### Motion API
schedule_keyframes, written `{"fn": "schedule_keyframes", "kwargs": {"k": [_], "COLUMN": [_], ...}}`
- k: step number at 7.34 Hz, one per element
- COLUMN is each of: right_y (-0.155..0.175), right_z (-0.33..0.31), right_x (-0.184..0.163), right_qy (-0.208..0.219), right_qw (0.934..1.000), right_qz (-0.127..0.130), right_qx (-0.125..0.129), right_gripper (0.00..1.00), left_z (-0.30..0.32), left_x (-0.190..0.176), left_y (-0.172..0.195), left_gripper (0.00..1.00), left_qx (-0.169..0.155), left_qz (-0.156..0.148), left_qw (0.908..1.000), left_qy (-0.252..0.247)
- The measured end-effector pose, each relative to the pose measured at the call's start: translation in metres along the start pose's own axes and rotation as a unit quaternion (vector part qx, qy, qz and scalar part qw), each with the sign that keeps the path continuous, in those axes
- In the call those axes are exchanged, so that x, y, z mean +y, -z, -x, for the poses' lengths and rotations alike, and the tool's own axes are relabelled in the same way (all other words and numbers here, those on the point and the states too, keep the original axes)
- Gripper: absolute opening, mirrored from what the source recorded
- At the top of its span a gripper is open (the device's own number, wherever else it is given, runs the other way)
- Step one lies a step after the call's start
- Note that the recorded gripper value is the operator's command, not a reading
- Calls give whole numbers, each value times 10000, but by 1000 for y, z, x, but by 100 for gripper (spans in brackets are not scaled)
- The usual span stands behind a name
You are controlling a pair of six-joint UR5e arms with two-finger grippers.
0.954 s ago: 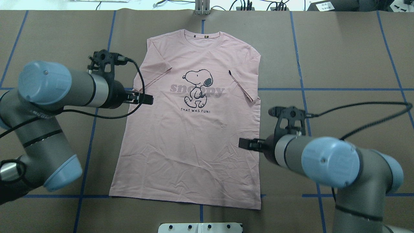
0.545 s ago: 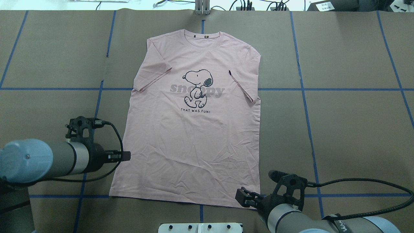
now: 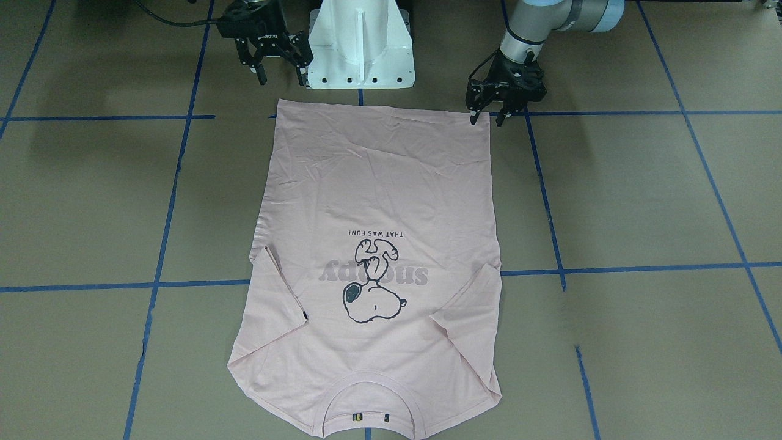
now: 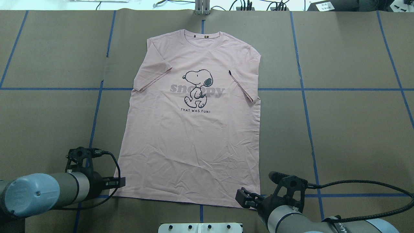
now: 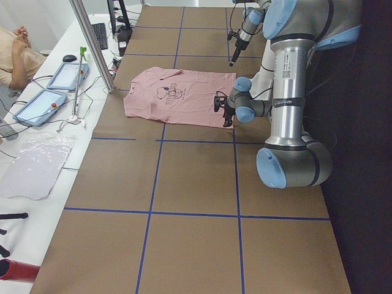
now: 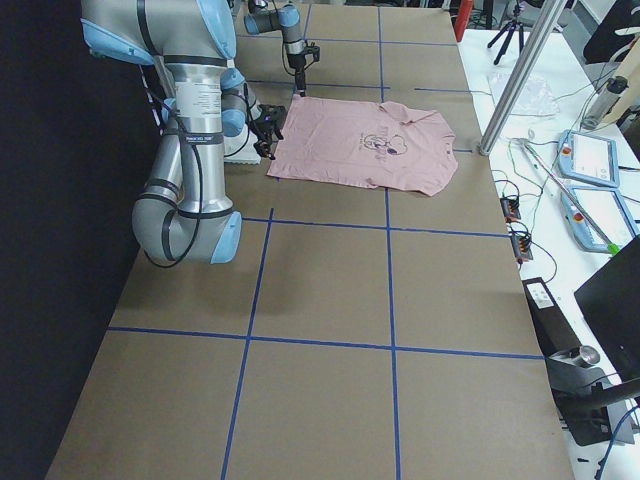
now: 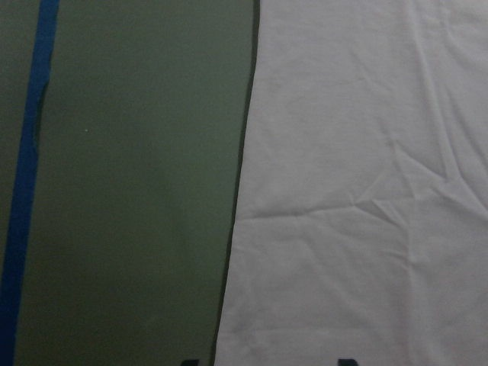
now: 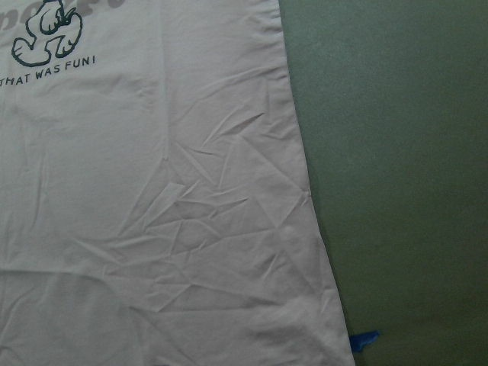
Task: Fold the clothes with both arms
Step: 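Lower both grippers to the shirt hem nearest the robot, then grasp the hem corners with both grippers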
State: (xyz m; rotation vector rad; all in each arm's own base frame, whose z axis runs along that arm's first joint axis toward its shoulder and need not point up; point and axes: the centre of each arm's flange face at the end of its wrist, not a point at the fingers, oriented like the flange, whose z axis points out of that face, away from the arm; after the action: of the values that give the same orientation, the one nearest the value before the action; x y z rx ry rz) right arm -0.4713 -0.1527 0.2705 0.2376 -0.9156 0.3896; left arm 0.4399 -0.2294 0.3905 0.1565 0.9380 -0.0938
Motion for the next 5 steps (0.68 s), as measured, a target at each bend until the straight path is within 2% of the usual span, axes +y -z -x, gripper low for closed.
{"fn": "schedule_keyframes", "kwargs": {"k": [3,5], "right_y": [-1,-1], "right_z": [-3,-3], "right_x": [2,4], "right_qy": [30,40], "right_qw": [10000,10000], "right_qz": [-4,-17], "right_qx": [23,18], "right_gripper": [96,96], "left_z": [3,6], "left_x": [17,20], "left_y": [-5,-6], "left_gripper": [53,51], "left_qx": [-56,-91], "left_qz": [137,167], "left_qw": [9998,9998], "left_qy": [-91,-108]}}
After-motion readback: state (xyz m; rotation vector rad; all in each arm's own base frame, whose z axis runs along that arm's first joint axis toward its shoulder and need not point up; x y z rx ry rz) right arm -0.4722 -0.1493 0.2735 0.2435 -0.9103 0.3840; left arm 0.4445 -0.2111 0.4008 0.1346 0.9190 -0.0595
